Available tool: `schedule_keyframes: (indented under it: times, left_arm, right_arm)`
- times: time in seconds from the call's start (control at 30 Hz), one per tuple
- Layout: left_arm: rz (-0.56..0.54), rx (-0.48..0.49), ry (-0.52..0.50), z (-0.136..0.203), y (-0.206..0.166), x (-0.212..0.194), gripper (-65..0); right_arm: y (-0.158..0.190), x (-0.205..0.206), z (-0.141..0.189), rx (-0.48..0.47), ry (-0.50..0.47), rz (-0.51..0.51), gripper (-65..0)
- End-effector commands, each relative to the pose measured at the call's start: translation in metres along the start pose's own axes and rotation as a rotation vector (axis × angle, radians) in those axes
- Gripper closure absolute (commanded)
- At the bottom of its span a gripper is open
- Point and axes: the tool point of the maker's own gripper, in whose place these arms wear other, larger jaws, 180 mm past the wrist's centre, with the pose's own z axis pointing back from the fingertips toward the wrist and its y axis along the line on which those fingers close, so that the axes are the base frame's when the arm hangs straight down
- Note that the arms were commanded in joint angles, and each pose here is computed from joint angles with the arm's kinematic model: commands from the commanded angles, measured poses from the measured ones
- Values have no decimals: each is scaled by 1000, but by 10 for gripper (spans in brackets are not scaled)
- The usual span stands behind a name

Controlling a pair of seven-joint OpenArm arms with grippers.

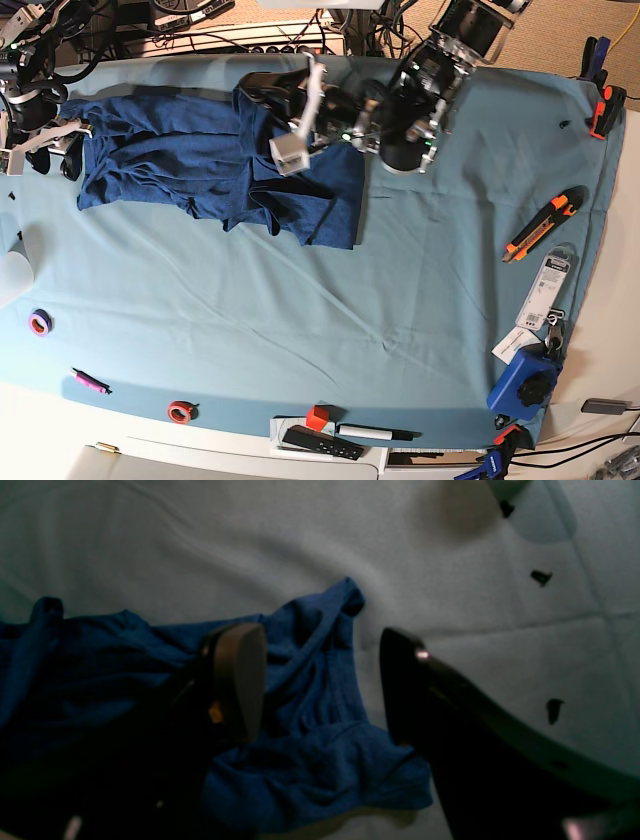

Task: Layout the t-shirt on the table in an organized manner, then fold the t-shirt properly
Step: 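Grasp the folded shirt end with the left gripper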

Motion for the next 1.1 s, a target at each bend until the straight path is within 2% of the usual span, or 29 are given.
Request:
schedule_keyframes:
  times: [0.0,0.17,0.2,0.27,0.3,0.33,0.5,0.6,0.67,0.83,0.93,1.07]
  left_arm:
    - [-42,6,-42,0,-1,16,0]
    - [-97,112,-9,0,18,12,0]
    - [-101,118,1,1,20,11,-45]
    - [-102,118,18,1,20,9,-254]
    - [-103,117,17,1,20,10,-323]
    - [-105,116,14,2,20,11,-346]
    - [-147,98,-3,9,14,29,-343]
    - [-205,146,-55,27,17,53,-292]
    - [-236,232,-82,46,29,65,-246]
    - [-275,561,-51,99,87,67,-240]
    - [-298,602,-61,110,93,67,-240]
    - [-321,675,-15,109,107,61,-240]
  right_arm:
    - [-1,16,3,0,-51,21,-349]
    - [-1,16,3,0,-52,21,-349]
    - [-1,16,3,0,-52,21,-349]
    - [-1,16,3,0,-52,21,-349]
    - [-1,16,3,0,-51,22,-350]
    - [-1,16,3,-1,-51,22,-350]
    - [-1,15,3,0,-51,22,-349]
    - [-1,15,3,-1,-48,22,-350]
    - [-1,15,3,-1,-48,22,-350]
    - [-1,15,3,0,-50,21,-349]
    - [-1,16,3,0,-54,21,-349]
    - [-1,16,3,0,-55,21,-349]
